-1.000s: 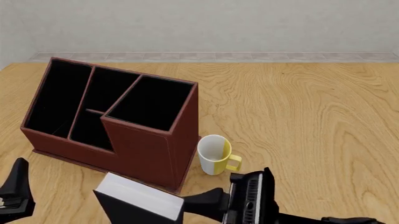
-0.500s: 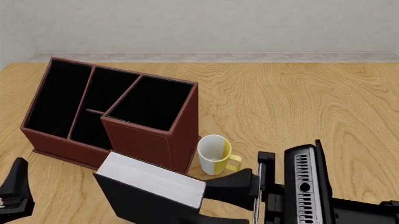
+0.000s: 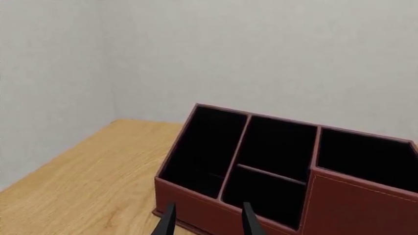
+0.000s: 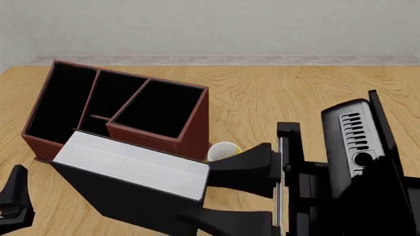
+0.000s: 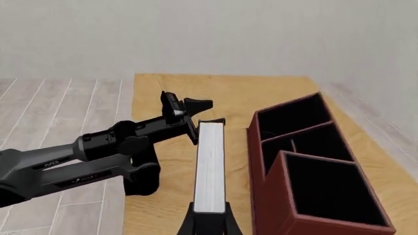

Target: Pick up the book and place it in the right compartment of the caddy.

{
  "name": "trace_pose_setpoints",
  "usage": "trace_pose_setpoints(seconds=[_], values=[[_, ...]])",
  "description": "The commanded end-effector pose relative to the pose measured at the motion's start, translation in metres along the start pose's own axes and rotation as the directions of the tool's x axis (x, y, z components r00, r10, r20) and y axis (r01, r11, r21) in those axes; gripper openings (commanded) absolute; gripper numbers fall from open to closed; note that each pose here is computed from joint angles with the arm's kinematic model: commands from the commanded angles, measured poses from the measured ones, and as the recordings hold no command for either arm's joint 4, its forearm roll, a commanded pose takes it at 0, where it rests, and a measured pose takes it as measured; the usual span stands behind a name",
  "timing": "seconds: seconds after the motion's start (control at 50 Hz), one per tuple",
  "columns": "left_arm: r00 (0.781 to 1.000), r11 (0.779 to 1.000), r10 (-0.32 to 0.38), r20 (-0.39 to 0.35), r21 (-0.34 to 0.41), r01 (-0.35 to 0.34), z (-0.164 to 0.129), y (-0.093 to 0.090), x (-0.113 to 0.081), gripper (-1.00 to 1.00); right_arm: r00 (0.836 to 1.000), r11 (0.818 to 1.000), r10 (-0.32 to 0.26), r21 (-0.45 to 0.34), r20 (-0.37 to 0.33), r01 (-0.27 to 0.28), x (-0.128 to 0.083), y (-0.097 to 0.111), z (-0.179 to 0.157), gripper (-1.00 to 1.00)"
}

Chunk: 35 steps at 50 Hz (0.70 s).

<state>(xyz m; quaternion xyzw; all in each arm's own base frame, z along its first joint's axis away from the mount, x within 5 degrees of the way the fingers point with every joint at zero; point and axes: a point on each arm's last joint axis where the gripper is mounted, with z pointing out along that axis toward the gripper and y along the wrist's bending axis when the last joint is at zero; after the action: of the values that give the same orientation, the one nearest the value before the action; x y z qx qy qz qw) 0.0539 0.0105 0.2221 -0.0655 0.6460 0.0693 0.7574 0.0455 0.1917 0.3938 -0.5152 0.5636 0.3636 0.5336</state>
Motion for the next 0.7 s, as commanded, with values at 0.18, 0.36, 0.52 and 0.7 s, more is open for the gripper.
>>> trace_pose_setpoints(seconds=[0.18,0.36,0.52,0.7], values=[[1.000,1.000,0.003,0.006,-0.005,-0.003,0.000,0.000,-0.002,1.00,0.998,0.999,-0.036,-0.011,0.050,0.037,-0.052,-0.003,-0.010,-1.00],[1.000,1.000,0.000,0.007,-0.007,0.000,0.000,0.000,-0.003,1.00,0.997,0.999,-0.049,-0.012,0.054,0.050,-0.066,-0.005,-0.009,-1.00],[1.000,1.000,-0.002,0.008,-0.008,0.002,0.000,0.000,-0.003,1.00,0.996,0.998,-0.055,-0.011,0.064,0.056,-0.089,-0.008,-0.011,-1.00],[1.000,1.000,-0.006,0.010,-0.016,0.006,0.000,0.001,-0.002,1.00,0.995,0.998,-0.055,-0.009,0.083,0.056,-0.107,-0.010,-0.013,-1.00]])
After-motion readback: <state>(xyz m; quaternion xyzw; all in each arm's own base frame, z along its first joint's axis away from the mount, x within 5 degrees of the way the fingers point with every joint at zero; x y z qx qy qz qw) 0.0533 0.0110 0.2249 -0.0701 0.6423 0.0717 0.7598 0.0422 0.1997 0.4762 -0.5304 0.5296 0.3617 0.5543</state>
